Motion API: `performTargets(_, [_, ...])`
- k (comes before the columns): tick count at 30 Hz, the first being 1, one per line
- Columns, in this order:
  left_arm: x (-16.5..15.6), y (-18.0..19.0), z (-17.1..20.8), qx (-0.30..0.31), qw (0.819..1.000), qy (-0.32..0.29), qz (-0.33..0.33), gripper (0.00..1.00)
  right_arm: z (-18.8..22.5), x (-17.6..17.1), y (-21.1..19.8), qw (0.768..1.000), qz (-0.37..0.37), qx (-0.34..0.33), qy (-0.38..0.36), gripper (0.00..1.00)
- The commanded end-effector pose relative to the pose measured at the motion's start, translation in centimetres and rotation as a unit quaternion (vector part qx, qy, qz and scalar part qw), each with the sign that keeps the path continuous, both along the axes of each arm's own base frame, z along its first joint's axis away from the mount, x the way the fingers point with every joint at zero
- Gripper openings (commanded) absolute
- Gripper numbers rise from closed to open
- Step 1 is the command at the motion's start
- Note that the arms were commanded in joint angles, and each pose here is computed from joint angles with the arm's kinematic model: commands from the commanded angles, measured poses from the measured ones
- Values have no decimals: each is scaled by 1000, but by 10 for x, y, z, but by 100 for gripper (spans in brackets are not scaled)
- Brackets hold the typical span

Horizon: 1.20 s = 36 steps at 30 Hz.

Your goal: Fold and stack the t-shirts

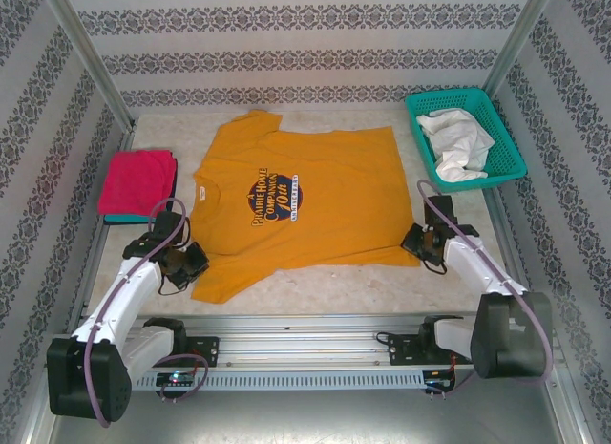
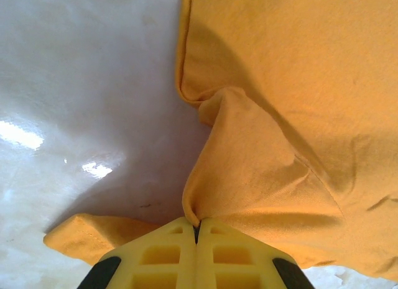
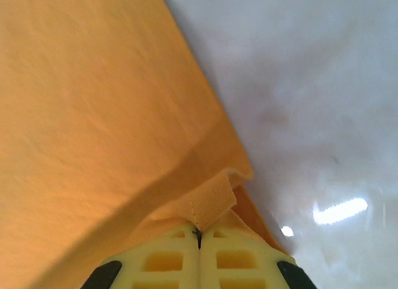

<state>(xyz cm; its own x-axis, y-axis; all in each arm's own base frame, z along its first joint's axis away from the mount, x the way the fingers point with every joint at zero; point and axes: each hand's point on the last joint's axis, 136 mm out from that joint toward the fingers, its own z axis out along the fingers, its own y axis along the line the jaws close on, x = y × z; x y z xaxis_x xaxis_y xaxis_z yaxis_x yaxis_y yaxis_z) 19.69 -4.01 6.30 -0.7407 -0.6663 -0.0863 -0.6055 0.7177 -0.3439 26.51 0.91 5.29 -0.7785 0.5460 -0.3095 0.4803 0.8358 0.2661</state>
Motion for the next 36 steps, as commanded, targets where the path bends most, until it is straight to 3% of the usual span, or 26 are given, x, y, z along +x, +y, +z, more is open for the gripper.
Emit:
performTargets(1, [-1, 3, -2, -3, 1000, 0, 8, 0, 19, 11, -10, 999, -1, -26, -36, 28])
performTargets(2, [-2, 3, -2, -2, 1000, 1, 10, 0, 20, 6, -13, 999, -8, -32, -36, 42])
performTargets(4, [-2, 3, -2, -3, 1000, 0, 10, 0, 18, -7, -17, 999, -24, -33, -30, 51])
performTargets(10, [1, 3, 0, -3, 1000, -3, 8, 0, -4, -47, -15, 995, -97, 23, 3, 43])
performTargets(17, [4, 4, 0, -4, 1000, -4, 8, 0, -20, -59, -3, 989, -121, 76, 30, 41])
performTargets(26, [2, 3, -2, -7, 1000, -3, 10, 0, -30, -47, -2, 988, -116, 82, 53, 32])
performTargets(28, [3, 3, -2, -8, 1000, -4, 12, 0, -32, -48, -2, 988, -119, 85, 57, 22])
performTargets(31, [3, 2, 0, -11, 1000, -5, 13, 0, -28, -52, -7, 988, -124, 72, 56, 0])
performTargets(36, [15, 2, 15, -33, 999, -36, 24, 0, -5, -49, -22, 989, -141, 43, 0, 0])
